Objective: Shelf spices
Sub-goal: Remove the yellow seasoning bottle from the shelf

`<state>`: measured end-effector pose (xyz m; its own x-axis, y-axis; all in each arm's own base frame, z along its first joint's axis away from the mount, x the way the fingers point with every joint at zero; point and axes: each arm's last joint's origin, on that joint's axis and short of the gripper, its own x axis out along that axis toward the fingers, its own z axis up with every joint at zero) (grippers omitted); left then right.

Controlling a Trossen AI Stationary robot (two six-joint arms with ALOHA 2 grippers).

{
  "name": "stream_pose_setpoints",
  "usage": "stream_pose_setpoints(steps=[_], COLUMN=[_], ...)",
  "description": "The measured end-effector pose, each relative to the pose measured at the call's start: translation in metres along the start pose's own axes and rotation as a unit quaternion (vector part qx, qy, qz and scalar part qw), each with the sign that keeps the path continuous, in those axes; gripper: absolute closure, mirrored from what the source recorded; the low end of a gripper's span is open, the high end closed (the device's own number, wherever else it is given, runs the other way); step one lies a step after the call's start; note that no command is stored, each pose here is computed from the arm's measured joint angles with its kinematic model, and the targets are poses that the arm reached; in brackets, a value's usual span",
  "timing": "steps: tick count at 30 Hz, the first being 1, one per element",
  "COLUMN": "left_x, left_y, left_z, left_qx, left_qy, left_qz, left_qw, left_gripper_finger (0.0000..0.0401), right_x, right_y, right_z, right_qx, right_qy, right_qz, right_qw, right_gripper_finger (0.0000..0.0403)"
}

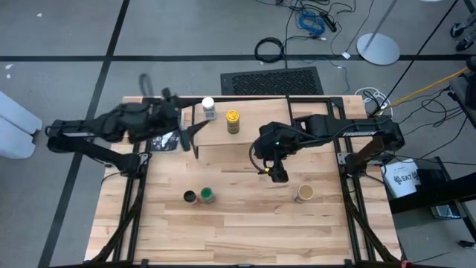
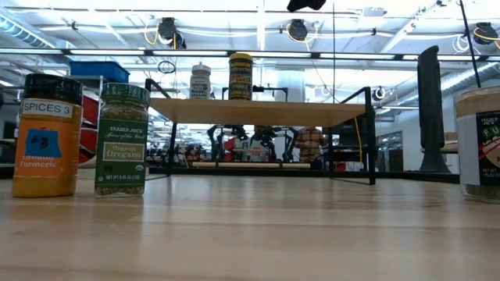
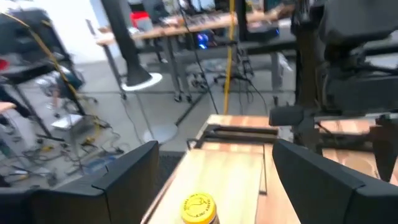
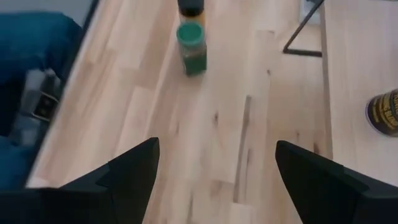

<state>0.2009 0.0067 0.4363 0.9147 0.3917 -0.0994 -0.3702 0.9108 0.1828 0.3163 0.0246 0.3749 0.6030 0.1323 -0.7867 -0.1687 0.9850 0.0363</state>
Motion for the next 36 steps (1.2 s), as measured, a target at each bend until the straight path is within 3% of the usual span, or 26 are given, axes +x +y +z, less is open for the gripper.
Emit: stream_pose_setpoints(steps=[4,9,20,30,36], left_x=[0.029,0.06,0.092,0.118,0.128], left_y=[0.011,0.029,0.066,0.07,0.066], left_z=[-0.011,-0.028,-0.051,-0.056,-0.07], left_qx=[0.002,0.013,-0.02,-0.017,-0.028], left_qy=[0.026,0.068,0.108,0.175,0.211], left_qz=[-0.036,-0.019,-0.098,-0.148,-0.185], left_qw=[0.999,0.997,0.989,0.973,0.959], left_gripper_finger=[0.0076,0.0076,0.0076,0.0076,0.0076], right_x=[-0.001,-0.023,-0.104,-0.118,-0.118], right_y=[-0.014,-0.037,-0.069,-0.074,-0.073], right_z=[-0.007,-0.018,-0.042,-0.048,-0.048], right_qx=[0.002,0.029,0.044,0.044,0.03], right_qy=[0.034,0.043,-0.044,-0.06,-0.064], right_qz=[-0.056,-0.089,-0.173,-0.19,-0.168], right_qw=[0.998,0.995,0.983,0.979,0.983], right_gripper_finger=[0.0094,0.0094,0.0094,0.0094,0.0094])
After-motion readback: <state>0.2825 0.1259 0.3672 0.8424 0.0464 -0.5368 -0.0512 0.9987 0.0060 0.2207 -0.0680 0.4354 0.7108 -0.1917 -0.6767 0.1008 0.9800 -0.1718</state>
